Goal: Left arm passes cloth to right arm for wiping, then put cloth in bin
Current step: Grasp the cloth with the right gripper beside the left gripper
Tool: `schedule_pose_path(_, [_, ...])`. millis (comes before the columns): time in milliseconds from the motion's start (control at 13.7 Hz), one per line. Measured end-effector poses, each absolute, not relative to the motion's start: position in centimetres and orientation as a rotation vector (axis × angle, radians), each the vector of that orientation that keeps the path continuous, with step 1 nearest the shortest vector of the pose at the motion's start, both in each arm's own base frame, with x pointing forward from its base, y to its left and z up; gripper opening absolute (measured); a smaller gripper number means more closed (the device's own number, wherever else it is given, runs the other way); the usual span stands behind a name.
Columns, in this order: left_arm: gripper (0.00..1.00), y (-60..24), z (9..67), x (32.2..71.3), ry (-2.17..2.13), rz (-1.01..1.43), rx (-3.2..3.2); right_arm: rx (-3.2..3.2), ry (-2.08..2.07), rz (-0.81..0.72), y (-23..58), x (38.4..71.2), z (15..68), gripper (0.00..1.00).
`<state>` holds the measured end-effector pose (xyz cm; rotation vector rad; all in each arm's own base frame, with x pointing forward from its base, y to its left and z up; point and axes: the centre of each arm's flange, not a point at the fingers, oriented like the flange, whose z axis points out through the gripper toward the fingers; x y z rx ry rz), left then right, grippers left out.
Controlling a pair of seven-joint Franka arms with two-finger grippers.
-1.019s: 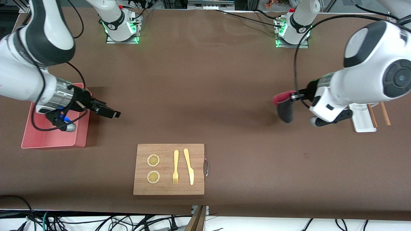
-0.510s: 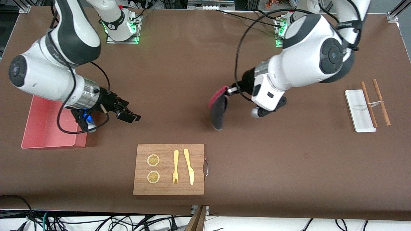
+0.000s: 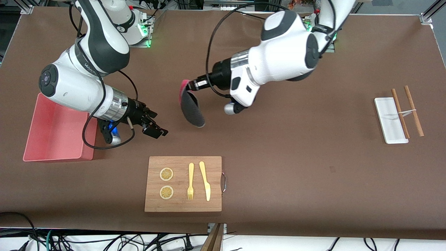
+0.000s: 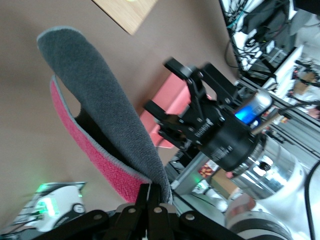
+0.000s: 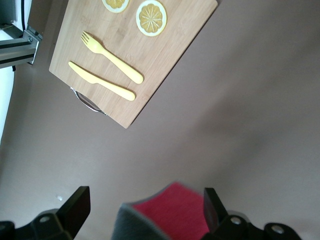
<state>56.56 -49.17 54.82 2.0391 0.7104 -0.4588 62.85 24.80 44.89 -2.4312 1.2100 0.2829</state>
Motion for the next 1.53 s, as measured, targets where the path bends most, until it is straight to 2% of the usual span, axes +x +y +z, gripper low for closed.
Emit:
schedule_pose_path(510, [0.02, -51.8, 54.3, 55.2, 0.710, -0.461, 2.001, -2.410, 1.345, 0.421, 27.8, 60.8, 41.2, 1.00])
schedule_pose_path(1238, [0.02, -51.4, 54.9, 55.5, 0.710, -0.447, 1.991, -2.404, 1.349, 0.423, 27.8, 60.7, 42.0, 0.99])
schedule_pose_path(1310, [0.02, -51.4, 54.9, 55.5, 0.710, -0.447, 1.991, -2.397, 1.350, 0.435, 27.9, 60.7, 42.1, 0.96])
schedule_pose_path(1456, [0.02, -51.4, 54.9, 55.6, 0.710, -0.446, 1.991, -2.345, 1.358, 0.472, 27.9, 60.8, 42.8, 0.69])
schedule_pose_path(1529, [0.02, -51.3, 54.9, 55.6, 0.711, -0.446, 1.991, -2.309, 1.363, 0.495, 28.0, 60.9, 43.2, 0.59])
